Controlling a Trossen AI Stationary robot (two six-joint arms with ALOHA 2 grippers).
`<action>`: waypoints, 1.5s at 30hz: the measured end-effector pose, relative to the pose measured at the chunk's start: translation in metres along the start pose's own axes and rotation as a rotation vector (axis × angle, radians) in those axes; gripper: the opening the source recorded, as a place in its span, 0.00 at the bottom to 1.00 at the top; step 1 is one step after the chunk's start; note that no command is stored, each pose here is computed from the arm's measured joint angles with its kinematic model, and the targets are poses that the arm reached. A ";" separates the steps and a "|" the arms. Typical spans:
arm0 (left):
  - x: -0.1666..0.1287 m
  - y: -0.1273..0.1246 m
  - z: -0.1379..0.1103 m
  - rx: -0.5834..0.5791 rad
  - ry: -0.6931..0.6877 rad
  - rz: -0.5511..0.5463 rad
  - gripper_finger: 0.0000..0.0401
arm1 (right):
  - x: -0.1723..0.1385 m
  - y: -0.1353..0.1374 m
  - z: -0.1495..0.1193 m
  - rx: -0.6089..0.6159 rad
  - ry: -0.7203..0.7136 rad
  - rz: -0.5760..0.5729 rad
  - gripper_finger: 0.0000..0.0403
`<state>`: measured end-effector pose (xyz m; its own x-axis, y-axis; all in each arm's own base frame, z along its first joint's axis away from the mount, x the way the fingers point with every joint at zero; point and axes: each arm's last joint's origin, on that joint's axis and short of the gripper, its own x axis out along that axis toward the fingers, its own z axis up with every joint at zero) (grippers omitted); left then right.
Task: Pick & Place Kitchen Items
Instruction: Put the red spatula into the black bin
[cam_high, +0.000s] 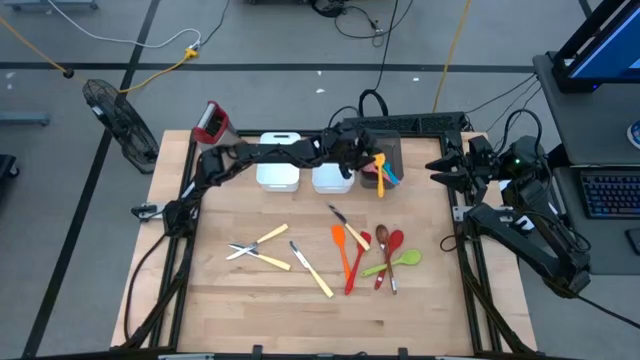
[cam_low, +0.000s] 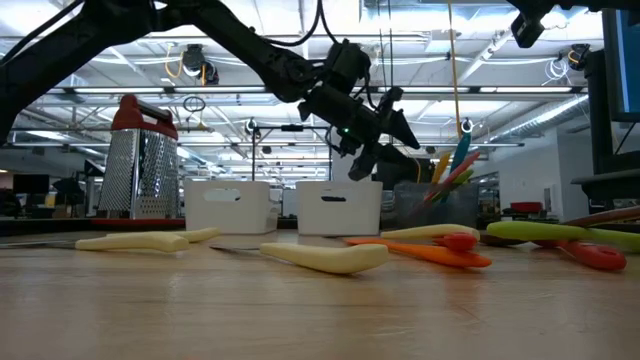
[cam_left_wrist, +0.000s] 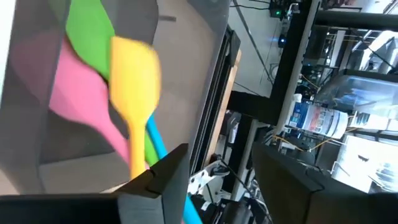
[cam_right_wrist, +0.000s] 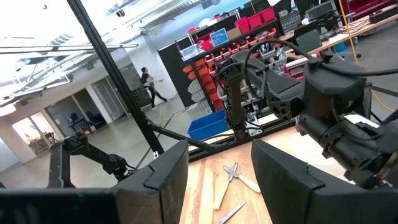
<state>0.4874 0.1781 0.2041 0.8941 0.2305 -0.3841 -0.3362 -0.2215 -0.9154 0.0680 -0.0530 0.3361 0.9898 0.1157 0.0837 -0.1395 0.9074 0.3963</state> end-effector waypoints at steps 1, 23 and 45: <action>0.000 -0.001 0.002 0.002 0.003 -0.007 0.46 | 0.000 0.000 0.000 0.001 0.000 0.000 0.42; -0.030 -0.047 -0.088 0.590 0.327 -0.381 0.42 | -0.001 -0.004 -0.009 0.109 0.055 -0.023 0.42; -0.108 0.023 -0.237 0.882 0.343 0.343 0.30 | -0.007 0.010 -0.011 0.103 0.039 0.012 0.42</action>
<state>0.4537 -0.0760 0.2531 0.6979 -0.0305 -0.7155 -0.5664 0.5880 -0.5775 0.0595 -0.0400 0.3297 0.9882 0.1435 0.0539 -0.1514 0.8599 0.4875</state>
